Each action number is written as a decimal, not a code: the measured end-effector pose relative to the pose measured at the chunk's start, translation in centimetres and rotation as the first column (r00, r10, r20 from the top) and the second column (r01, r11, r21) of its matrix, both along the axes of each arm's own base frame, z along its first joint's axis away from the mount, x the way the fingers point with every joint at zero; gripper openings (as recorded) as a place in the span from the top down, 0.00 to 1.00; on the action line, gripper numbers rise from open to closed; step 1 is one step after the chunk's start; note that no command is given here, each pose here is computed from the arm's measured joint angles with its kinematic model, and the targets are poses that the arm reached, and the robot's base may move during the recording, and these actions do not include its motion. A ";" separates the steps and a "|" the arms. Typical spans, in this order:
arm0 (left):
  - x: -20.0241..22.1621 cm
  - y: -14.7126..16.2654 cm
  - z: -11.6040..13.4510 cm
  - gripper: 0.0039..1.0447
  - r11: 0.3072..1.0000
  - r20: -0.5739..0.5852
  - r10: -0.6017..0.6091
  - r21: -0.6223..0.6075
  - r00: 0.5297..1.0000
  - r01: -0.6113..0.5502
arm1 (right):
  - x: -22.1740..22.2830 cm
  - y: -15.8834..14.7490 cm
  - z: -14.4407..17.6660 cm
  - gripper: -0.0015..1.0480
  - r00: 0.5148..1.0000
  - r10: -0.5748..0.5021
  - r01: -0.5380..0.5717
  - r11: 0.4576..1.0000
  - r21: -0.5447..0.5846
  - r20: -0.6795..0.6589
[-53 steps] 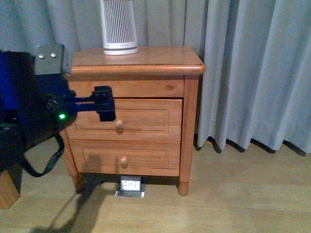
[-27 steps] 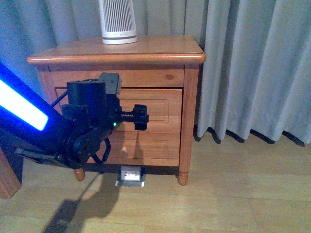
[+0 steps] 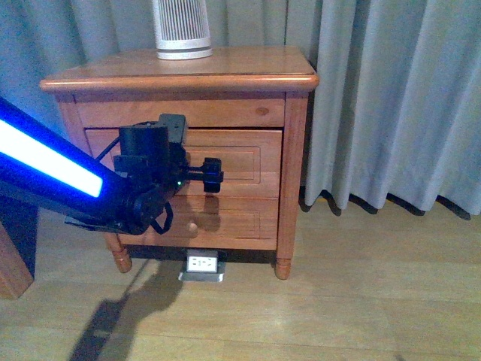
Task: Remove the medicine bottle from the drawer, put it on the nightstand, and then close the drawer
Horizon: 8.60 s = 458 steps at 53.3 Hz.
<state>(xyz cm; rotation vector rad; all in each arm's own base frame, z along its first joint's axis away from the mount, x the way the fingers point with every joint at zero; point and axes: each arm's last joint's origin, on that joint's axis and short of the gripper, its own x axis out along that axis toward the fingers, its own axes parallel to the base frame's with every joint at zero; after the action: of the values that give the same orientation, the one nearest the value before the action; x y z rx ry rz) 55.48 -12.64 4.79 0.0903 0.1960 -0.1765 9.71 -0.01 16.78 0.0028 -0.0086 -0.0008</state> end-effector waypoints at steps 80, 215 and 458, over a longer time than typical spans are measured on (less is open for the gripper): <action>0.8 0.5 -0.7 0.06 0.999 -0.009 0.025 0.023 1.000 -0.025 | 0.0 0.0 0.0 0.07 1.000 0.000 0.000 1.000 0.000 0.000; -23.1 6.2 9.2 0.05 0.991 -0.003 0.132 0.028 0.991 -0.132 | 0.0 0.0 0.0 0.07 1.000 0.000 0.000 1.000 0.000 0.000; -45.7 12.6 11.9 0.06 0.981 0.191 0.180 -0.105 0.965 -0.162 | 45.2 13.7 -8.7 0.14 0.738 -0.098 0.144 0.989 0.014 -0.668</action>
<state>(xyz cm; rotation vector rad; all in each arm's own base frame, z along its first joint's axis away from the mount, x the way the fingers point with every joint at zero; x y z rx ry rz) 9.74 -0.04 16.66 0.0021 -0.0052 -0.0027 54.89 13.65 8.11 0.0684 0.7204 -0.1348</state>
